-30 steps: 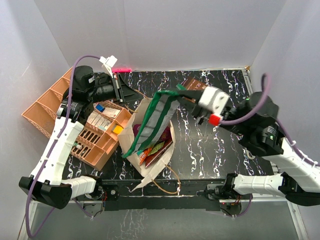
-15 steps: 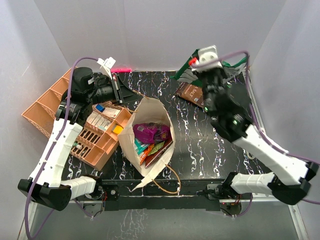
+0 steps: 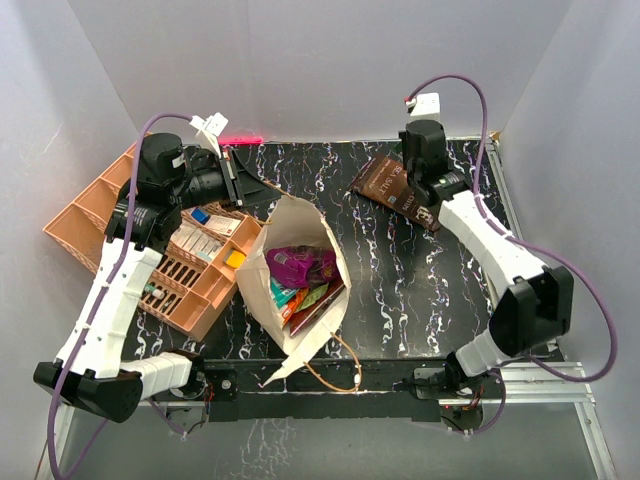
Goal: Take the snacks out of the paper bag
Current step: Place the snack at the center of the board.
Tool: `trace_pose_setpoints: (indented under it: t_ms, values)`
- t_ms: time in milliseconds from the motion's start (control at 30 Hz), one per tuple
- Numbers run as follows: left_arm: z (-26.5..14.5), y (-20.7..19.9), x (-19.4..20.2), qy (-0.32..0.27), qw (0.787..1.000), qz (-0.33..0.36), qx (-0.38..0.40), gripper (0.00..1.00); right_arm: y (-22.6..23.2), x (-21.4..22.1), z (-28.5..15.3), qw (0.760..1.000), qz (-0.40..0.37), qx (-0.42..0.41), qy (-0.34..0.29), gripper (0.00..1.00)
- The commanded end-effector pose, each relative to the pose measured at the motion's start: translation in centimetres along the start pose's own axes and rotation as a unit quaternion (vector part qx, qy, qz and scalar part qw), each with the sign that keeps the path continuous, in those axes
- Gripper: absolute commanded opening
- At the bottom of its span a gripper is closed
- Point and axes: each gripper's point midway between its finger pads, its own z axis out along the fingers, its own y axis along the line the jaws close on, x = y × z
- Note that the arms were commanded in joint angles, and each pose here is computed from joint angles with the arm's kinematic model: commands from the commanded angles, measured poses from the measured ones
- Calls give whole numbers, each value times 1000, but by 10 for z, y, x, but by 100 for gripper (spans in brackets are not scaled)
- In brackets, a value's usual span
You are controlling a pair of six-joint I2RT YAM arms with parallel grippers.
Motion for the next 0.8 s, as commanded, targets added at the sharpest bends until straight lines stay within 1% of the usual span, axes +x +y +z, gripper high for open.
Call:
trace_pose_setpoints:
  t_ms: [0, 100, 167, 233, 267, 300, 367, 433, 533, 567, 600, 700, 767]
  values:
    - [-16, -25, -9, -26, 999, 31, 20, 0, 33, -73, 4, 980, 166, -91, -61, 7]
    - [-15, -25, -10, -27, 999, 31, 20, 0, 60, -93, 7, 959, 227, -161, -61, 7]
    - [-15, -25, -11, -27, 999, 31, 21, 0, 73, -104, 9, 935, 277, -215, -54, 7]
    - [-15, -27, -11, -26, 999, 32, 22, 0, 72, -114, 14, 906, 333, -257, -50, 7]
    - [-16, -27, -12, -27, 999, 32, 21, 0, 68, -118, 18, 895, 355, -265, -51, 7]
    - [-16, -27, -12, -26, 999, 31, 21, 0, 60, -118, 25, 889, 371, -262, -54, 7]
    - [-15, -27, -12, -26, 999, 30, 22, 0, 44, -105, 49, 883, 400, -239, -50, 7]
    - [-15, -28, -12, -26, 999, 28, 23, 0, 27, -75, 79, 874, 438, -209, -21, 7]
    - [-15, -29, -12, -27, 999, 28, 25, 0, 9, -3, 124, 871, 465, -156, 34, 7]
    - [-15, -28, -12, -29, 999, 28, 25, 0, -6, 22, 136, 870, 476, -122, 44, 7]
    - [-16, -28, -13, -32, 999, 29, 23, 0, -16, 53, 145, 868, 485, -93, 56, 7]
    - [-16, -30, -13, -31, 999, 27, 28, 0, -39, 117, 158, 863, 495, -38, 93, 7]
    - [-14, -28, -11, -28, 999, 25, 29, 0, -44, 152, 162, 861, 493, -27, 123, 7]
